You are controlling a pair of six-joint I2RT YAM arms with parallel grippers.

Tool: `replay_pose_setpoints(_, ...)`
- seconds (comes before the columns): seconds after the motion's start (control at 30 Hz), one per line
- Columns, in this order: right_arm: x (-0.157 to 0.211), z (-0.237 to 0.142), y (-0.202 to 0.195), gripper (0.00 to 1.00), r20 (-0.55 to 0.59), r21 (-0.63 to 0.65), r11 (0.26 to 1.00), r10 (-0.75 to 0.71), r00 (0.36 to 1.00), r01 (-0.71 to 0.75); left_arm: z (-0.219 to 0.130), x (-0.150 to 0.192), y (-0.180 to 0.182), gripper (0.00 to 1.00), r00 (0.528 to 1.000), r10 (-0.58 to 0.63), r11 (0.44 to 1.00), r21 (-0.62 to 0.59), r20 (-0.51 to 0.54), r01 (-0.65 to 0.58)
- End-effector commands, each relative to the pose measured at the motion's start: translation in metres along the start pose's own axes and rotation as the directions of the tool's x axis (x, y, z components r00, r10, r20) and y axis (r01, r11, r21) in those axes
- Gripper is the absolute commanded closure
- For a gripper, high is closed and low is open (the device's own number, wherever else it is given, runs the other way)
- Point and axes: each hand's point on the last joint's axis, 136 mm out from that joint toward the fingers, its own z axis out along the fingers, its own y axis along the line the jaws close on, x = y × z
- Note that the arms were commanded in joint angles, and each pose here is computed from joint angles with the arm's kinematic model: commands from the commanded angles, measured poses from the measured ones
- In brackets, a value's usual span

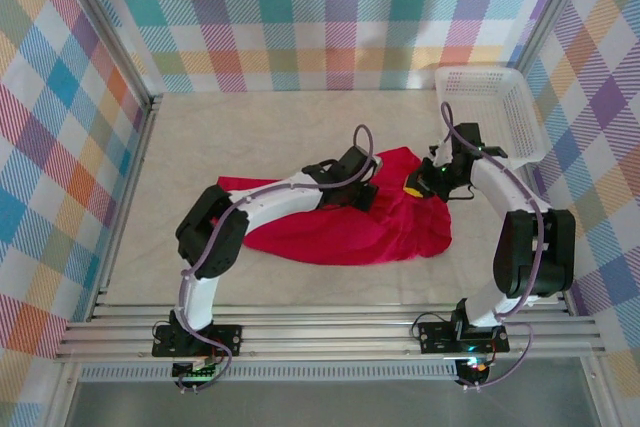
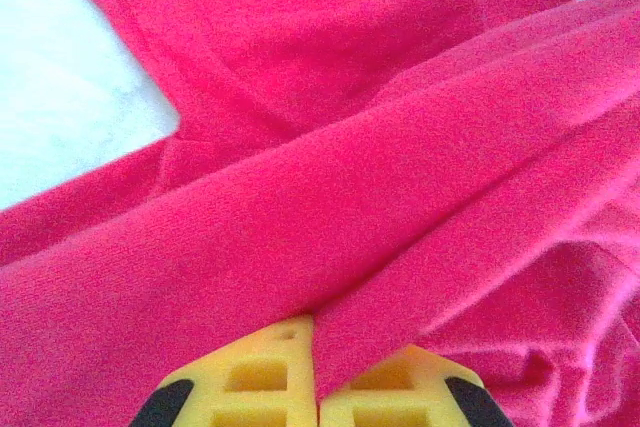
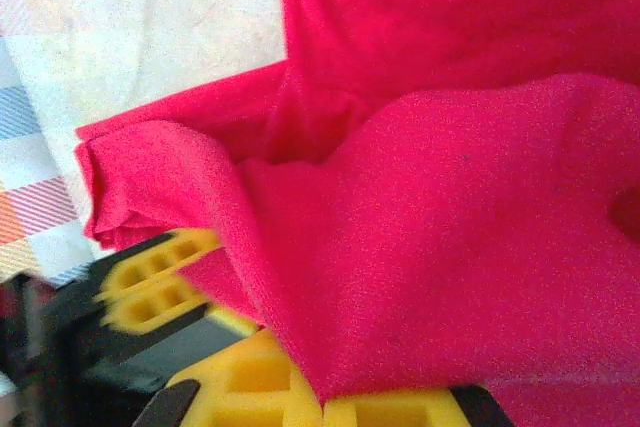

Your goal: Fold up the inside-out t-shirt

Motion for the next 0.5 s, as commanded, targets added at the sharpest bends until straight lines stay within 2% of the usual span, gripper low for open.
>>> replay_pose_setpoints(0.0,-0.03,-0.003,-0.027,0.97,0.087,0.184,0.983,-0.032,0.996,0.015,-0.061,-0.032,0.018,1.0,0.997,0.012,0.999,-0.05,0.072,-0.009)
replay_pose_setpoints(0.07,-0.046,0.003,-0.029,0.96,0.112,0.197,0.98,-0.034,0.993,0.011,-0.062,-0.036,0.016,1.0,0.996,-0.012,1.0,-0.007,0.091,0.012)
replay_pose_setpoints(0.17,-0.064,0.016,-0.019,0.92,0.107,0.178,0.984,-0.036,0.994,0.016,-0.044,-0.03,0.013,1.0,0.996,-0.06,0.997,0.058,0.062,0.056)
replay_pose_setpoints(0.2,-0.064,0.019,-0.013,0.86,0.099,0.176,0.984,-0.047,0.994,0.029,-0.035,-0.027,0.012,1.0,0.995,-0.083,0.993,0.082,0.047,0.079)
replay_pose_setpoints(0.23,-0.062,0.021,-0.003,0.75,0.09,0.167,0.985,-0.065,0.994,0.049,-0.027,-0.025,0.011,1.0,0.993,-0.111,0.988,0.112,0.034,0.106)
replay_pose_setpoints(0.33,-0.047,0.018,0.014,0.61,0.074,0.154,0.984,-0.102,0.992,0.089,-0.013,-0.019,0.011,1.0,0.987,-0.163,0.975,0.154,0.006,0.16)
replay_pose_setpoints(0.37,-0.042,0.015,0.015,0.58,0.073,0.156,0.984,-0.104,0.992,0.092,-0.011,-0.025,0.01,1.0,0.985,-0.173,0.971,0.17,0.03,0.165)
replay_pose_setpoints(0.47,-0.023,0.006,0.02,0.58,0.078,0.138,0.986,-0.109,0.991,0.098,-0.006,-0.023,0.018,1.0,0.978,-0.206,0.964,0.178,0.021,0.199)
